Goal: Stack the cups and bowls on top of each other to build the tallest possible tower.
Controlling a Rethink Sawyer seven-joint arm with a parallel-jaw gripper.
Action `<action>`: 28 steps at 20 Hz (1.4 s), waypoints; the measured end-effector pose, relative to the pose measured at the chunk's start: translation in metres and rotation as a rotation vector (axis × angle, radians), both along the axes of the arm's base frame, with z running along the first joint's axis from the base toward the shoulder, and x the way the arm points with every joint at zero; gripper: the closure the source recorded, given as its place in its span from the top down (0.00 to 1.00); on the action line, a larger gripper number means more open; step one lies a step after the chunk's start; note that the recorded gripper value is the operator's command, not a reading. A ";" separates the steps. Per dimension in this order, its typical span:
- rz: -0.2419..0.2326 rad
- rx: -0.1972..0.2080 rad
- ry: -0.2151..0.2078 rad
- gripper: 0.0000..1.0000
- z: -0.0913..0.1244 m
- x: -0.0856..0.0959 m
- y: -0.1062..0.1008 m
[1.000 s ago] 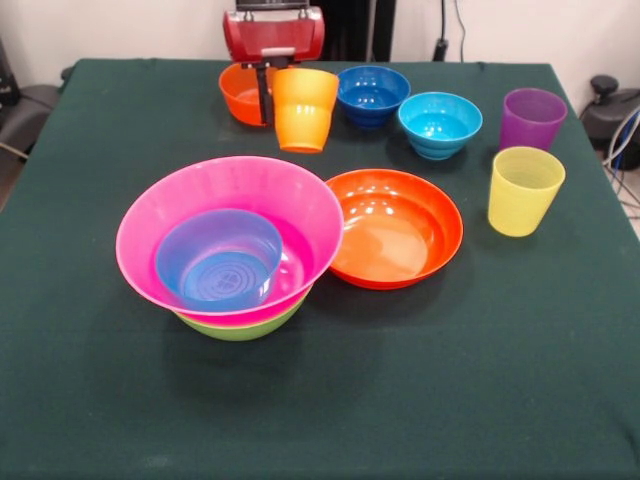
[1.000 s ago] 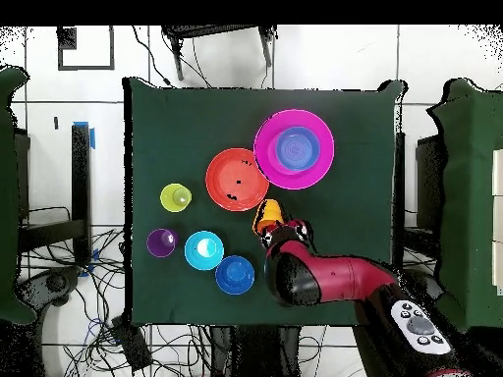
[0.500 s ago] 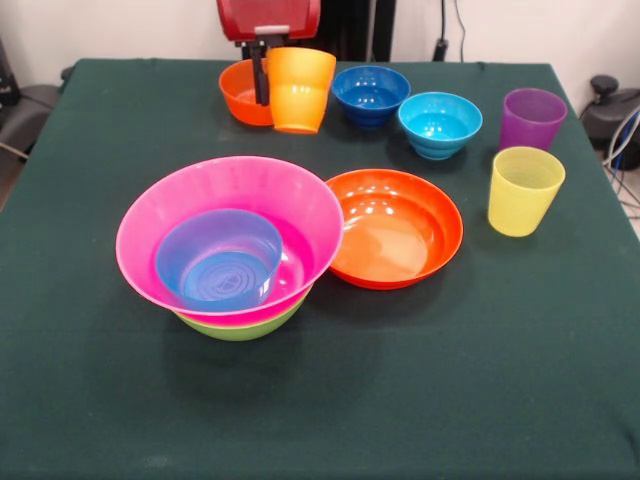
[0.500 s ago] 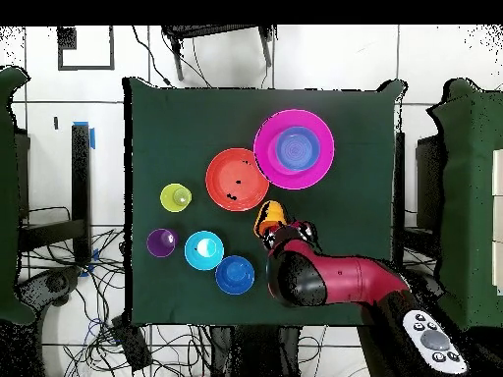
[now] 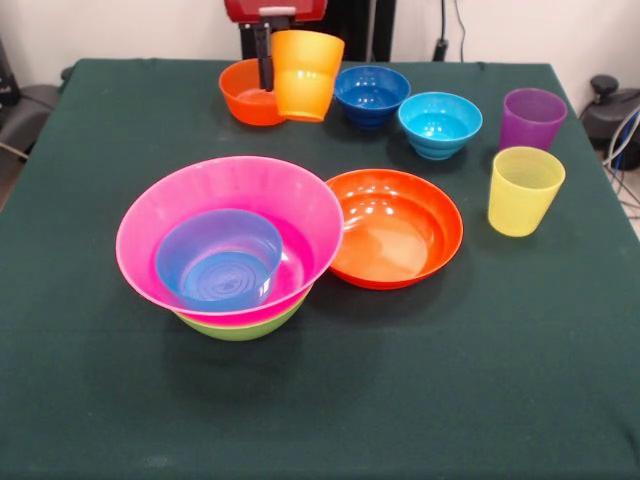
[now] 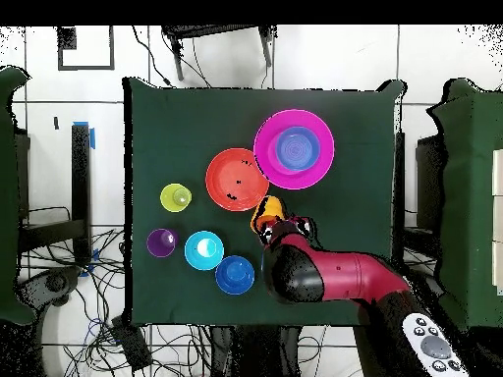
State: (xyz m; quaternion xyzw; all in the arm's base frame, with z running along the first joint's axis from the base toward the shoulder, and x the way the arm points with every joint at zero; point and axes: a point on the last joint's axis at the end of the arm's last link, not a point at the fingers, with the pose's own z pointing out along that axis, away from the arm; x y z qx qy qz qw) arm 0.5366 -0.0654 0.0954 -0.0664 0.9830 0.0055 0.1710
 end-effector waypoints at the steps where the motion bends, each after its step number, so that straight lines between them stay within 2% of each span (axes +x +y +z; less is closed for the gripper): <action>1: -0.001 0.000 0.005 0.00 0.001 0.001 0.002; 10: 0.010 0.008 0.078 0.00 0.004 0.002 0.017; 19: 0.001 0.008 0.152 0.00 0.002 0.016 0.011; 28: -0.012 0.030 0.175 0.00 0.000 0.031 0.012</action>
